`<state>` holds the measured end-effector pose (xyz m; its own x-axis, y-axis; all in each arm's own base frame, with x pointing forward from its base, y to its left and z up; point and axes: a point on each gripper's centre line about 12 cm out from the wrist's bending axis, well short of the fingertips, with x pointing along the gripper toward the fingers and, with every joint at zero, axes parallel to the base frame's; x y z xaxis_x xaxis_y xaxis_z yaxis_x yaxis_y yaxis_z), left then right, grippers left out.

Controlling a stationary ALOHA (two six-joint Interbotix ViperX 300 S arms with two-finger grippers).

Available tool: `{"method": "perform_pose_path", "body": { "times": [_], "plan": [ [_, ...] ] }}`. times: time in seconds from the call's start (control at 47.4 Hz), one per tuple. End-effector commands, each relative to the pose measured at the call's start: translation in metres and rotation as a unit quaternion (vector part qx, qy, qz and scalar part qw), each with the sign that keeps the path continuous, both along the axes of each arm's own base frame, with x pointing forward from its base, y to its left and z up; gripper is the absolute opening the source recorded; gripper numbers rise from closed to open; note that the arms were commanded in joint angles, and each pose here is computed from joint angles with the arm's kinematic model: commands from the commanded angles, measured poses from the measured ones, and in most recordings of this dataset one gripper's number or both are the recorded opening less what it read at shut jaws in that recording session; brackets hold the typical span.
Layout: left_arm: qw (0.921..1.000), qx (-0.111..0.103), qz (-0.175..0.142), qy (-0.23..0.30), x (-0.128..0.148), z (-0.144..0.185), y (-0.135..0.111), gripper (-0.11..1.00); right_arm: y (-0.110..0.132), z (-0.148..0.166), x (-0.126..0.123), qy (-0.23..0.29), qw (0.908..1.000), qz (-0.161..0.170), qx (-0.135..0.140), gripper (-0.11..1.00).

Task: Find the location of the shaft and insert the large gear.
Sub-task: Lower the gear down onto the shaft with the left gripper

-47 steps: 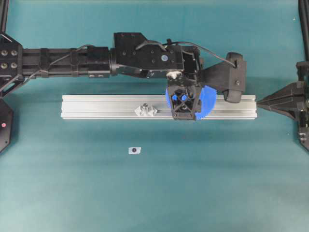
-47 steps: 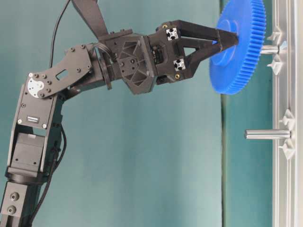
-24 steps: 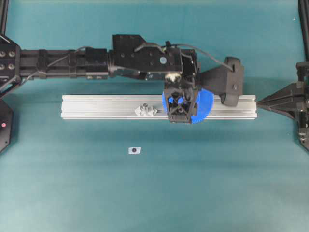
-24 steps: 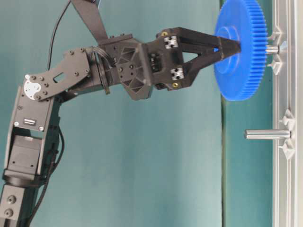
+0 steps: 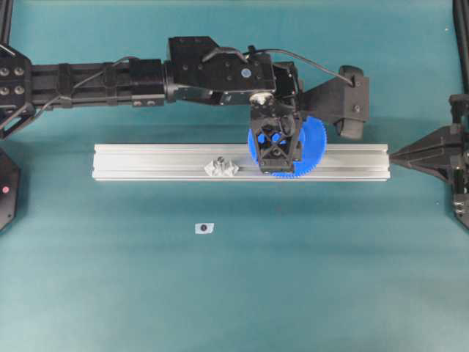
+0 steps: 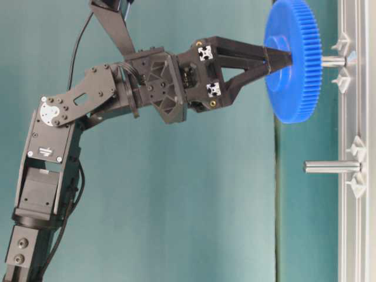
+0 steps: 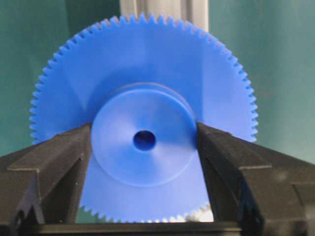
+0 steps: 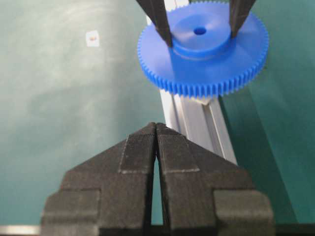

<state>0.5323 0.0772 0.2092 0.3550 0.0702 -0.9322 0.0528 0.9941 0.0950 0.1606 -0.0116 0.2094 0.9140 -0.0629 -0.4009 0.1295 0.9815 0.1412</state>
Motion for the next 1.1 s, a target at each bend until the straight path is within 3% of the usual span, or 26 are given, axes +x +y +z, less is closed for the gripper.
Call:
{"method": "perform_pose_path", "body": {
  "times": [0.0,1.075],
  "plan": [
    [0.9997,0.007,0.006,-0.025,0.0012,0.016,0.0083,0.7,-0.0004,0.0041,0.0017,-0.006,1.0,-0.003,0.004,0.02],
    [0.9996,0.005,0.004,-0.026,0.0004,0.0206,0.003,0.71,-0.0004,0.0042,0.0015,-0.006,1.0,-0.003,0.004,0.02]
  ]
}}
